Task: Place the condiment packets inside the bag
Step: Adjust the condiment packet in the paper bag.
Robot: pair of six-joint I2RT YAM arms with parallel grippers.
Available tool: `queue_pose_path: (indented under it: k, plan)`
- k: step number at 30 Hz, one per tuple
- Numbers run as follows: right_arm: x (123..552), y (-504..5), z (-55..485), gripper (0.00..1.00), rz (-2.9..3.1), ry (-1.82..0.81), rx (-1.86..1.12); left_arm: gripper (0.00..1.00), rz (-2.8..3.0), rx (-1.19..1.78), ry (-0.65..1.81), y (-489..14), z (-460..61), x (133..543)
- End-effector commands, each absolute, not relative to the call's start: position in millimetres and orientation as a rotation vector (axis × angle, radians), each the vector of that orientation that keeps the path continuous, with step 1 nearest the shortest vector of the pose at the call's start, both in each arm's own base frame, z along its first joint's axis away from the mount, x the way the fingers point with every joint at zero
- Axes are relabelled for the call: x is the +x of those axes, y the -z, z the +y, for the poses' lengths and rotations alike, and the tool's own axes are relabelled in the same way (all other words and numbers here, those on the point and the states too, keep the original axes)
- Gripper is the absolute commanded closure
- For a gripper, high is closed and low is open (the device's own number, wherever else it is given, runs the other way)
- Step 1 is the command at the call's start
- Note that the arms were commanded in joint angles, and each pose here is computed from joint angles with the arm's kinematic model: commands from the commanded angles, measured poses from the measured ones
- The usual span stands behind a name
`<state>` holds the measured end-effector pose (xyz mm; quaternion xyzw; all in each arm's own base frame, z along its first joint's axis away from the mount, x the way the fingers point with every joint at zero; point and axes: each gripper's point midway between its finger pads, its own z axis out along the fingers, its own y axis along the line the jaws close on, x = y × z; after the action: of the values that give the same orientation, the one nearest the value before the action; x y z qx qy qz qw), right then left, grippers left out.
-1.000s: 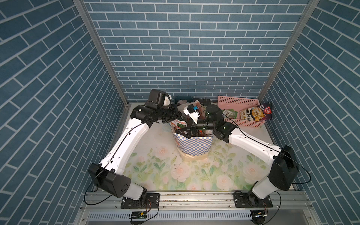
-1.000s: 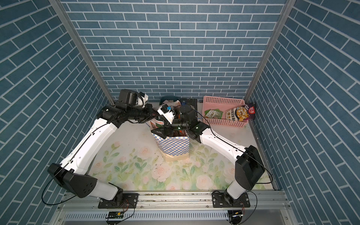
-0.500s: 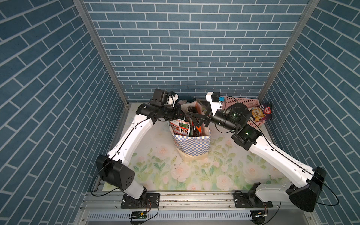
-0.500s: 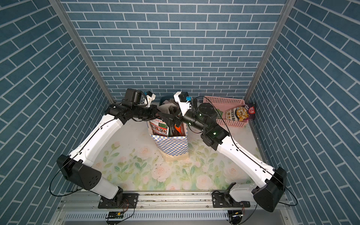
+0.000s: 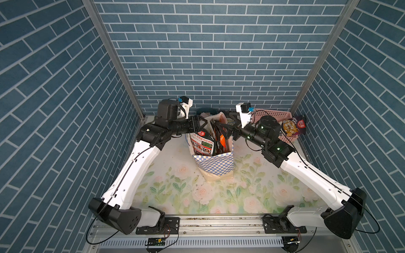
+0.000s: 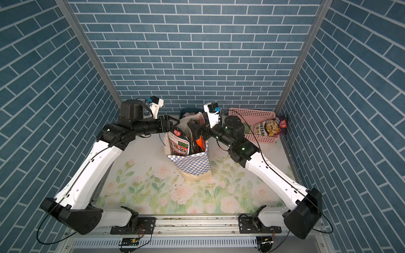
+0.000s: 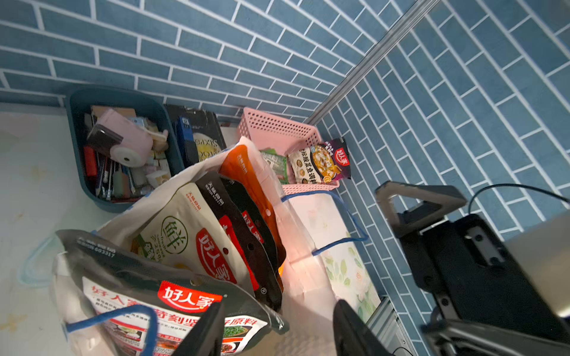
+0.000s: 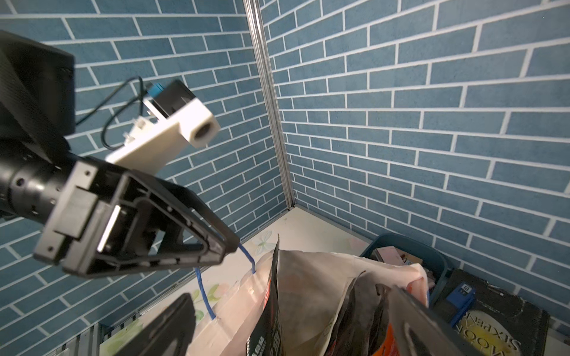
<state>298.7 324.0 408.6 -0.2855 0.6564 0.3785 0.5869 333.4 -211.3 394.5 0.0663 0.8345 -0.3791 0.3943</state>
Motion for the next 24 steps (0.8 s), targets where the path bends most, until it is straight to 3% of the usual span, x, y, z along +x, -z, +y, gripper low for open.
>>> queue_pose_path:
  k: [1,10,17,24]
  plan:
    - [290.8,-416.1,330.5,0.01,1.522,-0.887,-0.746,0.36,2.036,0.081,0.922,-414.3,-196.3,335.8]
    - [290.7,-390.0,363.8,0.04,1.670,-0.820,-0.927,0.34,2.083,-0.246,0.467,-384.4,-108.0,317.2]
    - [297.9,-350.4,395.9,0.05,1.833,-0.785,-1.042,0.34,2.166,0.000,0.678,-358.2,-150.9,300.9]
    - [317.1,-335.1,412.7,0.15,1.938,-0.773,-1.026,0.39,2.231,0.060,0.554,-340.4,-151.8,325.7]
